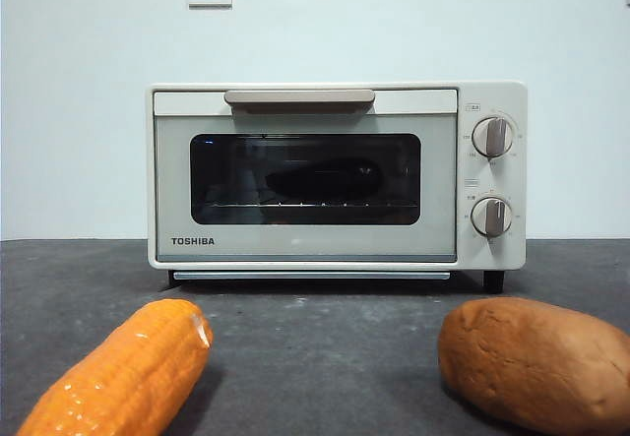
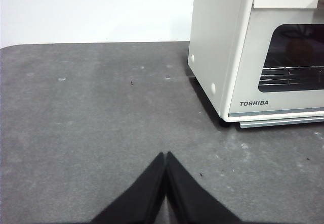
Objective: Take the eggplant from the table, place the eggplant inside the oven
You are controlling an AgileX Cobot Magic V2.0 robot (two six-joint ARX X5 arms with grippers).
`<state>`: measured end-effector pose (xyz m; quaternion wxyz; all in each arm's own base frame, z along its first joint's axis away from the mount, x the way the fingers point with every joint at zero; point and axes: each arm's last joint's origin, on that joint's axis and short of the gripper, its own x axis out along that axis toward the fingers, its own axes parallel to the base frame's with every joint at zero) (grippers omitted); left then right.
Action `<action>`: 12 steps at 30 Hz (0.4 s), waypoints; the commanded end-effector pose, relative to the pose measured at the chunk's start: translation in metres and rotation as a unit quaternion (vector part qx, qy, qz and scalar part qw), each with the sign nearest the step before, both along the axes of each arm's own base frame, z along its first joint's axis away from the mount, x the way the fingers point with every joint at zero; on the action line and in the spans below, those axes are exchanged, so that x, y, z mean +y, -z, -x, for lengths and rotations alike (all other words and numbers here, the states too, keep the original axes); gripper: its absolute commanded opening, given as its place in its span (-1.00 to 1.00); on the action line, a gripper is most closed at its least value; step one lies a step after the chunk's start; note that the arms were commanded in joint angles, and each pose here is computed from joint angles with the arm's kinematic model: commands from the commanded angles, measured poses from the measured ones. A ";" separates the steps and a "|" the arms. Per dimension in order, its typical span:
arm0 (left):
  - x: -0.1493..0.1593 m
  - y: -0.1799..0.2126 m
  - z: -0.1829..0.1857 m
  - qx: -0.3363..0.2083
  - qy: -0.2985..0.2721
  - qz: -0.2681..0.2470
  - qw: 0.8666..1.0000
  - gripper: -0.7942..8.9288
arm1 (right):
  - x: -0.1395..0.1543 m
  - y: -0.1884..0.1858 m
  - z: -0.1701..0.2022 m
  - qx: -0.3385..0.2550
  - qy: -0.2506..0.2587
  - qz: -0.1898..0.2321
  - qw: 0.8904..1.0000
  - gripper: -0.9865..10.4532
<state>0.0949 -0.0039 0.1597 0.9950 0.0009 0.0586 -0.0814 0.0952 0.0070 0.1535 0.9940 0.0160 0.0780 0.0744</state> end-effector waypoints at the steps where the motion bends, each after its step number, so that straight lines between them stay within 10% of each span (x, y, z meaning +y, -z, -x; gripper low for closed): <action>1: 0.000 0.008 -0.001 0.007 -0.001 -0.004 1.000 -0.82 | 0.000 0.003 -0.001 0.005 0.008 -0.013 1.000 -0.82; 12: 0.000 0.008 -0.001 0.007 -0.001 -0.004 1.000 -0.82 | 0.000 0.001 -0.001 -0.001 0.008 -0.014 1.000 -0.82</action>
